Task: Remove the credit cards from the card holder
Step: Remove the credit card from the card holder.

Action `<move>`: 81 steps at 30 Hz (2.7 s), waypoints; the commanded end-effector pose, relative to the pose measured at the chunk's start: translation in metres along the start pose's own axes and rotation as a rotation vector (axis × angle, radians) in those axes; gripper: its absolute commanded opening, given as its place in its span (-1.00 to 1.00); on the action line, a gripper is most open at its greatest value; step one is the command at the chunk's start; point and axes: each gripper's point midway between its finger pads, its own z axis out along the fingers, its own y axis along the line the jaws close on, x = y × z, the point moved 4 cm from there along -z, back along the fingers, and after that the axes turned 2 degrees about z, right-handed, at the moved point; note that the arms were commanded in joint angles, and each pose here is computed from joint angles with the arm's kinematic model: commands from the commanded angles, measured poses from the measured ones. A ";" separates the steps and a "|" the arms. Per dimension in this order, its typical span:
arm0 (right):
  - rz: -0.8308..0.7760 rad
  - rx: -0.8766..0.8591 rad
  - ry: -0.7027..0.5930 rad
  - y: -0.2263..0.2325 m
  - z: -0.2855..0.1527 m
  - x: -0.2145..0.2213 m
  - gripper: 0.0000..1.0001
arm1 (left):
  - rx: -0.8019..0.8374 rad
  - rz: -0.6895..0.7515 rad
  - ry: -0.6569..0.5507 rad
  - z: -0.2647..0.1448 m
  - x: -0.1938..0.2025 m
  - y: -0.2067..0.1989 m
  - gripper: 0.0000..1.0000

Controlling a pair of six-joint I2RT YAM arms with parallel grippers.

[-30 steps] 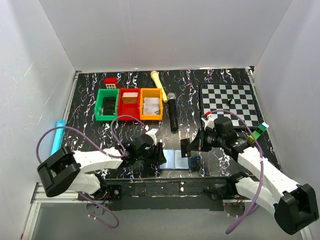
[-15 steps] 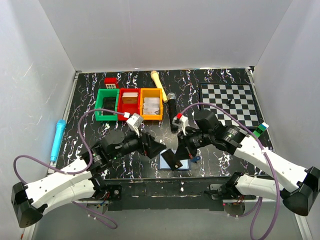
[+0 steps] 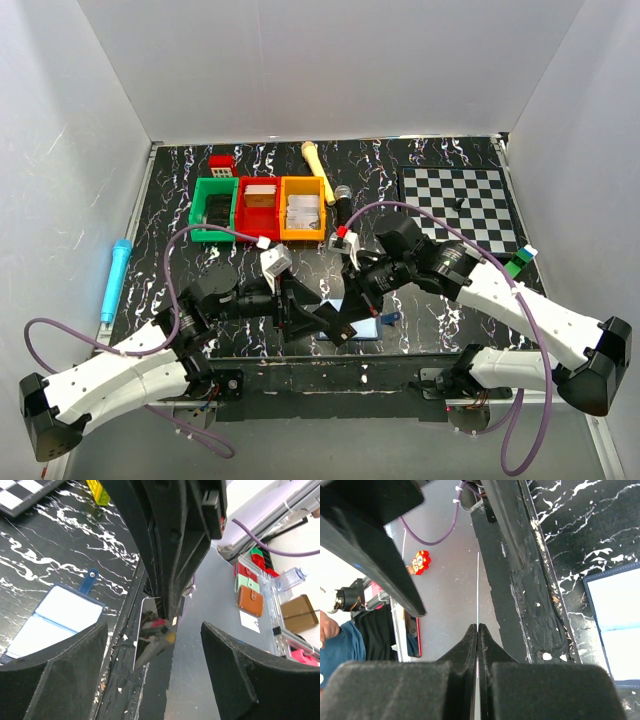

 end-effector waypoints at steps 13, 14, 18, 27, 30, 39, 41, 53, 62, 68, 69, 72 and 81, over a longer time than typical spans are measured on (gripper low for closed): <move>-0.120 -0.113 0.023 0.032 -0.007 -0.013 -0.97 | 0.134 0.044 0.069 0.003 0.011 -0.010 -0.87; -0.117 -0.112 0.026 0.031 -0.006 -0.013 -0.97 | 0.146 0.043 0.069 0.003 0.011 -0.011 -1.00; -0.114 -0.073 0.002 0.028 -0.008 -0.015 -0.54 | 0.162 0.033 0.047 0.003 0.009 -0.014 -1.00; -0.092 0.094 -0.581 0.021 -0.047 -0.049 0.28 | 0.023 -0.127 -0.261 -0.026 -0.018 0.013 -1.00; -0.083 0.024 -0.715 0.026 -0.052 -0.052 0.41 | 0.034 -0.150 -0.294 -0.029 -0.023 0.012 -1.00; -0.060 -0.072 -0.744 0.039 -0.052 -0.062 0.47 | 0.179 -0.207 -0.468 -0.034 -0.052 -0.007 -1.00; -0.065 -0.077 -0.731 0.040 -0.051 -0.063 0.43 | 0.180 -0.209 -0.474 -0.035 -0.053 -0.007 -1.00; -0.059 -0.159 -0.670 0.043 -0.038 -0.063 -0.05 | 0.181 -0.235 -0.489 -0.036 -0.053 -0.007 -1.00; -0.069 -0.228 -0.635 0.051 -0.033 -0.068 -0.59 | 0.174 -0.248 -0.481 -0.033 -0.051 -0.004 -1.00; -0.083 -0.173 -0.611 0.047 -0.036 -0.060 -0.97 | 0.045 -0.130 -0.405 -0.037 -0.064 -0.002 0.27; -0.091 -0.145 -0.601 0.044 -0.038 -0.057 -0.97 | -0.017 -0.103 -0.379 -0.041 -0.066 0.002 0.53; -0.083 -0.084 -0.546 0.032 -0.039 -0.045 -0.97 | -0.196 -0.049 -0.283 -0.051 -0.068 0.023 0.87; -0.155 0.014 -0.316 0.017 -0.035 -0.016 -0.97 | 0.051 0.177 0.097 -0.041 -0.076 0.003 0.43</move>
